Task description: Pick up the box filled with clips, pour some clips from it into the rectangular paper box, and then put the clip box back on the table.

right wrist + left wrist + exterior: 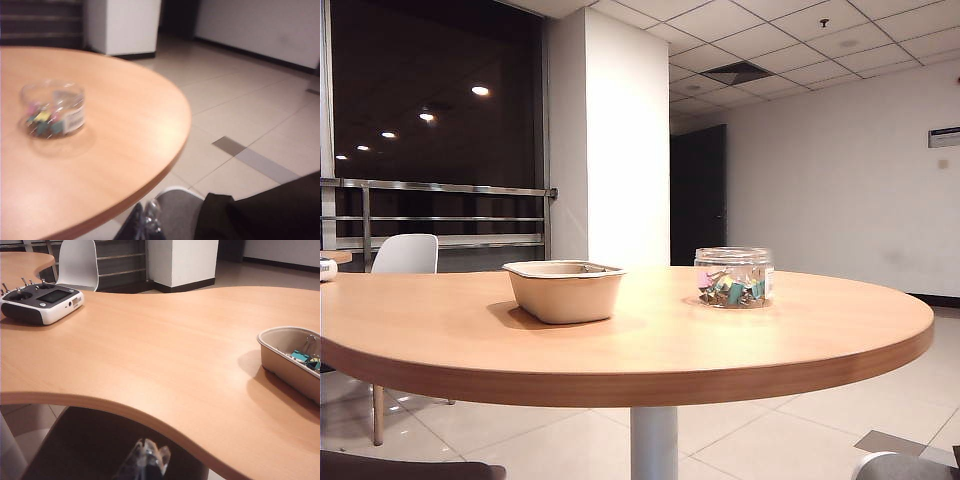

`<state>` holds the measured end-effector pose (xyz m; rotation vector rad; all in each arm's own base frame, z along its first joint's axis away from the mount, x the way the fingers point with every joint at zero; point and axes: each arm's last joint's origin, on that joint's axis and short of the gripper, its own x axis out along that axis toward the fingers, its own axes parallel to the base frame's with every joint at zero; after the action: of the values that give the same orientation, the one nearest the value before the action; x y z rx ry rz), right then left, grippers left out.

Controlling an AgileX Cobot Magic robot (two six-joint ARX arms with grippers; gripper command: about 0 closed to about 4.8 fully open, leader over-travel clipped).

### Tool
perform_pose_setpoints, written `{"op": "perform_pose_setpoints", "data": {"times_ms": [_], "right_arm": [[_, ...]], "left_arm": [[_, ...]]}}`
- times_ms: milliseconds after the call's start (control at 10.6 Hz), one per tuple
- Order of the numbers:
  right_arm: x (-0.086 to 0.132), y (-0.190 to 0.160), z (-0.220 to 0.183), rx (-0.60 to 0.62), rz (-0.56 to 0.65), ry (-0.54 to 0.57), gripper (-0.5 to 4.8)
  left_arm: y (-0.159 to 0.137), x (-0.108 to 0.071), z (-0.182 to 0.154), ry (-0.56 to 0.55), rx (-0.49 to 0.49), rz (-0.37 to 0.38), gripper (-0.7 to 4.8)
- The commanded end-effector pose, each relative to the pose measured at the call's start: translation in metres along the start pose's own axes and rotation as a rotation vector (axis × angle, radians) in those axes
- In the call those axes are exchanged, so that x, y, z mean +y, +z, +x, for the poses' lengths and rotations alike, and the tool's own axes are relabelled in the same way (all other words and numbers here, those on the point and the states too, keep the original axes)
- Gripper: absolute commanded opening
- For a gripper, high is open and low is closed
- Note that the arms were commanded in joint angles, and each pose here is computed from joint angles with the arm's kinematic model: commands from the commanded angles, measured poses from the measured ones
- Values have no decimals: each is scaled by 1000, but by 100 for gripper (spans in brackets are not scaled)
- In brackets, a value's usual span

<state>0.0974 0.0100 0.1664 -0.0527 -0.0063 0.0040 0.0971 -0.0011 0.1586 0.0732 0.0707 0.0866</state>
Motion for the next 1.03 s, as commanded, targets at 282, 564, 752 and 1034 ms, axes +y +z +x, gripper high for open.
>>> {"op": "perform_pose_setpoints", "data": {"times_ms": [282, 564, 752, 1034], "right_arm": [[-4, -3, -1, 32, 23, -88, 0], [-4, -3, -1, 31, 23, -89, 0], [-4, -3, -1, 31, 23, -89, 0], [-4, -3, -1, 31, 23, -89, 0]], "left_arm": [[1, 0, 0, 3, -6, 4, -5], [1, 0, 0, 3, -5, 4, -5], [1, 0, 0, -1, -9, -4, -5], [2, -4, -1, -155, -14, -62, -5]]}}
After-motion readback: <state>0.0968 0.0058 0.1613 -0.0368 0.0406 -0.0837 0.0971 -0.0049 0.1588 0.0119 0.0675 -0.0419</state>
